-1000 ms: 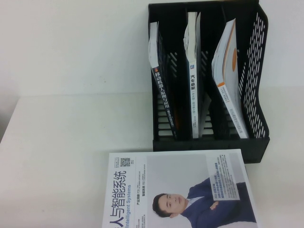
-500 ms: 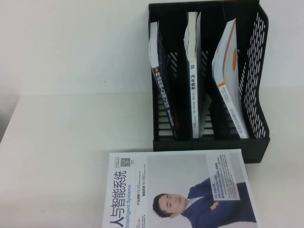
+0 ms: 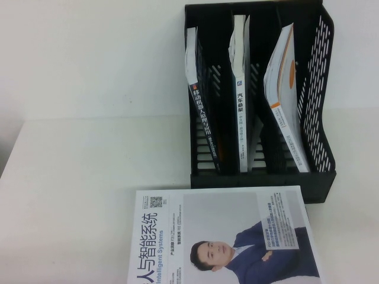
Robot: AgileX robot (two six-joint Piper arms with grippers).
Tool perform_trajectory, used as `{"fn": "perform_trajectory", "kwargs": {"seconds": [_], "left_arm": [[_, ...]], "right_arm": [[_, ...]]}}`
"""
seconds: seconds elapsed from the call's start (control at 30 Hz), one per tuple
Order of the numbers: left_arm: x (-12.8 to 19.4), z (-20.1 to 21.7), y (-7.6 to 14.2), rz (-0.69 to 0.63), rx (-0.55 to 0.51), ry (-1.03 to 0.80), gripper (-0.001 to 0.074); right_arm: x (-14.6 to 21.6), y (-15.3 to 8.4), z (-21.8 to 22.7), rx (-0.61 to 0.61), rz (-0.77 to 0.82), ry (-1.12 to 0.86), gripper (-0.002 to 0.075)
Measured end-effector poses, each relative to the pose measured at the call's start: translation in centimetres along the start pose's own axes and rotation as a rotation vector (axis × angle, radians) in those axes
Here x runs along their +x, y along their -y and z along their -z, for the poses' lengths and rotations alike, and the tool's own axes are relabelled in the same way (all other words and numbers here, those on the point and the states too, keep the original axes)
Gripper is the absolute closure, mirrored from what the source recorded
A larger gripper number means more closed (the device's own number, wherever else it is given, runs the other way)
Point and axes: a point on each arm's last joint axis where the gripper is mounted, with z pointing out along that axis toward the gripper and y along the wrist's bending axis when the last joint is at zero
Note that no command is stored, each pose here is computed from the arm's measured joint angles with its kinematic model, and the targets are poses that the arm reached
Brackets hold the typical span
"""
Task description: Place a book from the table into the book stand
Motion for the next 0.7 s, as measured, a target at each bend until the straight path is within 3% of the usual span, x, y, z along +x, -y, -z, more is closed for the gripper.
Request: {"fn": "perform_trajectory", "kwargs": {"seconds": [0.17, 0.27, 0.5, 0.7], "left_arm": [[0.0, 0.0, 0.0, 0.0, 0.0, 0.0, 0.0738], [0.0, 0.0, 0.0, 0.0, 0.0, 0.0, 0.0737], [0.0, 0.0, 0.0, 0.0, 0.0, -0.001, 0.0737], [0.0, 0.0, 0.0, 0.0, 0.0, -0.004, 0.0737]], "right_arm": [[3.0, 0.7, 2.2, 0.158, -0.036, -0.281, 0.0729], [3.9, 1.1, 3.0, 0.223, -0.009, -0.3, 0.0729], [7.2, 1.6, 2.2, 0.241, 0.02, -0.244, 0.0729], [9.0, 1.4, 1.8, 0.172, 0.025, -0.283, 0.0729]]}}
